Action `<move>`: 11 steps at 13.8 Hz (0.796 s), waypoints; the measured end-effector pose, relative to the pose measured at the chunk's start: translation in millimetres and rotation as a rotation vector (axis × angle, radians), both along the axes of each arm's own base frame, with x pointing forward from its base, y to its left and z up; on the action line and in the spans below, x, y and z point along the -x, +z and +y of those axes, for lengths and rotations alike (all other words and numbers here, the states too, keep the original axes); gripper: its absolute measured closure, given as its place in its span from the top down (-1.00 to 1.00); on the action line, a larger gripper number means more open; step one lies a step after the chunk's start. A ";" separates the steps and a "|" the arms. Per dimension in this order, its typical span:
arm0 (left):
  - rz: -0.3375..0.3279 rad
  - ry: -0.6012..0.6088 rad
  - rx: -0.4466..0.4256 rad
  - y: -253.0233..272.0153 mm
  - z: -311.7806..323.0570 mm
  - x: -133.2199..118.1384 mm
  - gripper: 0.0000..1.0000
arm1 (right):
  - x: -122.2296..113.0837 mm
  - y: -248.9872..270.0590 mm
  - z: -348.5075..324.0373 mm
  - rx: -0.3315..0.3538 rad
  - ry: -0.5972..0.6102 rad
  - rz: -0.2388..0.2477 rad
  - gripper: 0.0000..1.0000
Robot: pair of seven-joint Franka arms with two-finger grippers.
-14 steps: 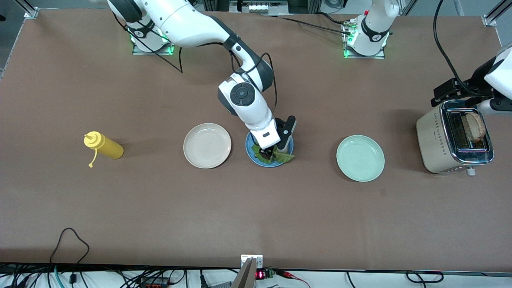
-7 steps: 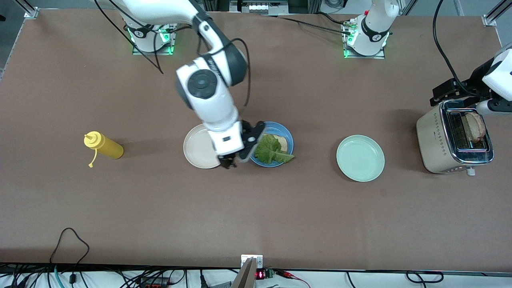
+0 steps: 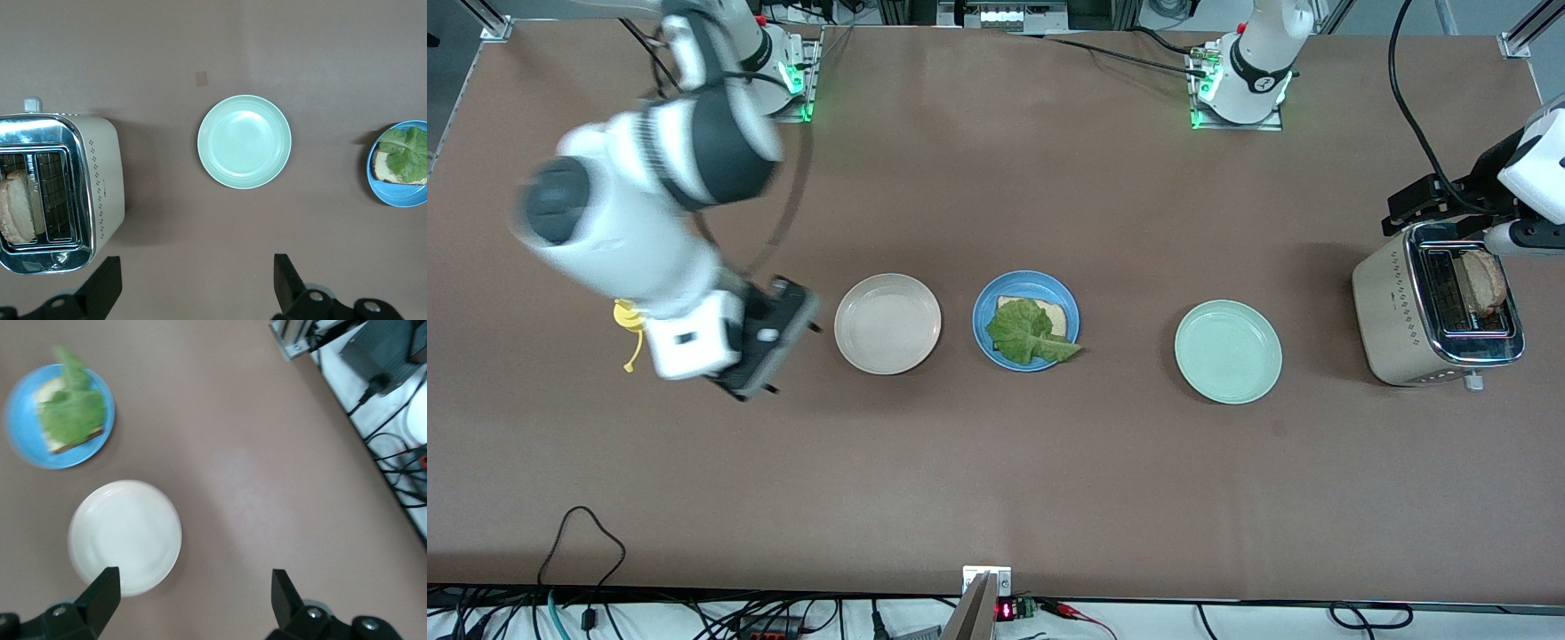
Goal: Make sandwich in blue plate with both arms
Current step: 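Move the right gripper back toward the yellow mustard bottle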
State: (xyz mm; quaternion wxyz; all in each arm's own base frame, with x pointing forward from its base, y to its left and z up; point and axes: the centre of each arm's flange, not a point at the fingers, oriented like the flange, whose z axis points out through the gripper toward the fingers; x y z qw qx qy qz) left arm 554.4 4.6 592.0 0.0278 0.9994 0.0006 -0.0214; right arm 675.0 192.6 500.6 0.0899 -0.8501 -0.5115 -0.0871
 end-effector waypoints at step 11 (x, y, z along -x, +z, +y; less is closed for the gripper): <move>0.003 -0.001 0.000 -0.2 -0.2 0.3 1.00 | 69.6 -95.7 -379.4 -0.709 0.249 -0.072 1.00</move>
